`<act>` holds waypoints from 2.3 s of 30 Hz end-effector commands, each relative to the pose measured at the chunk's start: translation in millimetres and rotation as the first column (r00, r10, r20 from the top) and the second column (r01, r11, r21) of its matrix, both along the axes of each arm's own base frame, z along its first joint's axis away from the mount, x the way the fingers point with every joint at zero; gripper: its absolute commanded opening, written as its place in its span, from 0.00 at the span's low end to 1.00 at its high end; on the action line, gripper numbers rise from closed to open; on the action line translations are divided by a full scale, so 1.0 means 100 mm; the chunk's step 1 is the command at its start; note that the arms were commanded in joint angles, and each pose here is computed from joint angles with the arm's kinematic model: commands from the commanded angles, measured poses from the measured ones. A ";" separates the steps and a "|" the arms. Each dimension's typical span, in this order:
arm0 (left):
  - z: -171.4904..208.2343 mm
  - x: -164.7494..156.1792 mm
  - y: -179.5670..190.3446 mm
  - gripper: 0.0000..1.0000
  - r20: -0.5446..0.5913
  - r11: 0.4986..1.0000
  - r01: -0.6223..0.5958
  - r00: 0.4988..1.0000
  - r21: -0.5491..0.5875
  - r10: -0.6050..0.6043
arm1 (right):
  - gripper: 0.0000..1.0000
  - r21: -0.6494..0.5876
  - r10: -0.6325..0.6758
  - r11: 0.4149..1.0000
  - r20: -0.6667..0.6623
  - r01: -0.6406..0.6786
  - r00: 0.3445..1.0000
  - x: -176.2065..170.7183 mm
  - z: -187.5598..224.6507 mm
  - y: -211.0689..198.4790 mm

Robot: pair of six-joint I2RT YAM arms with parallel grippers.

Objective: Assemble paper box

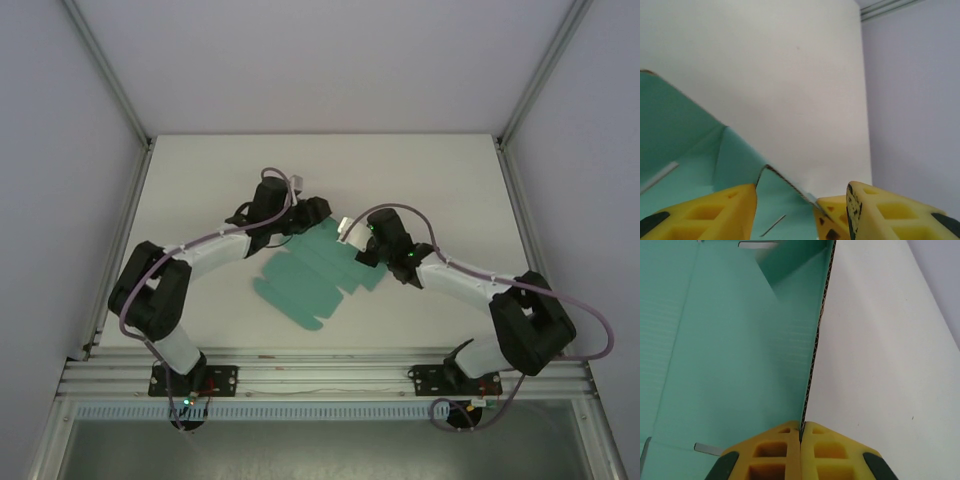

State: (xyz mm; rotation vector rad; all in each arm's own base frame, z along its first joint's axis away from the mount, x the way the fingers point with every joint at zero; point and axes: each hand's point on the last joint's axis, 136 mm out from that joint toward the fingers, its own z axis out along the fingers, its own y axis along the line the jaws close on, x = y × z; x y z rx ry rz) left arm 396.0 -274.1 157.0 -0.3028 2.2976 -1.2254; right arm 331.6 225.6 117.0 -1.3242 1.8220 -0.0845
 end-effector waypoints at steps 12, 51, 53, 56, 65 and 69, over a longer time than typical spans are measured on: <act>0.14 -0.13 0.11 0.55 0.105 0.987 0.013 0.994 0.159 -0.030 | 0.00 0.082 -0.010 0.997 0.096 0.002 0.995 0.07 0.20 0.13; -0.58 -1.19 1.71 0.86 0.144 0.928 -0.194 0.977 0.317 0.155 | 0.00 0.272 0.170 0.945 0.074 -0.184 0.983 -0.40 0.43 0.15; -0.56 -1.25 1.70 0.87 0.168 0.934 -0.191 0.975 0.303 0.145 | 0.00 0.277 0.182 0.940 0.086 -0.199 0.979 -0.42 0.49 0.13; -0.53 -1.32 1.66 0.86 0.184 0.946 -0.165 0.976 0.280 0.116 | 0.00 0.285 0.179 0.937 0.100 -0.200 0.979 -0.43 0.55 0.12; -0.26 -1.25 1.46 0.86 0.313 0.982 -0.113 0.948 0.153 0.060 | 0.00 0.339 0.242 0.906 0.076 -0.253 0.967 -0.54 0.55 0.22; -0.22 -1.25 1.34 0.86 0.327 0.993 -0.055 0.945 0.107 0.017 | 0.00 0.387 0.230 0.890 0.076 -0.242 0.970 -0.52 0.61 0.26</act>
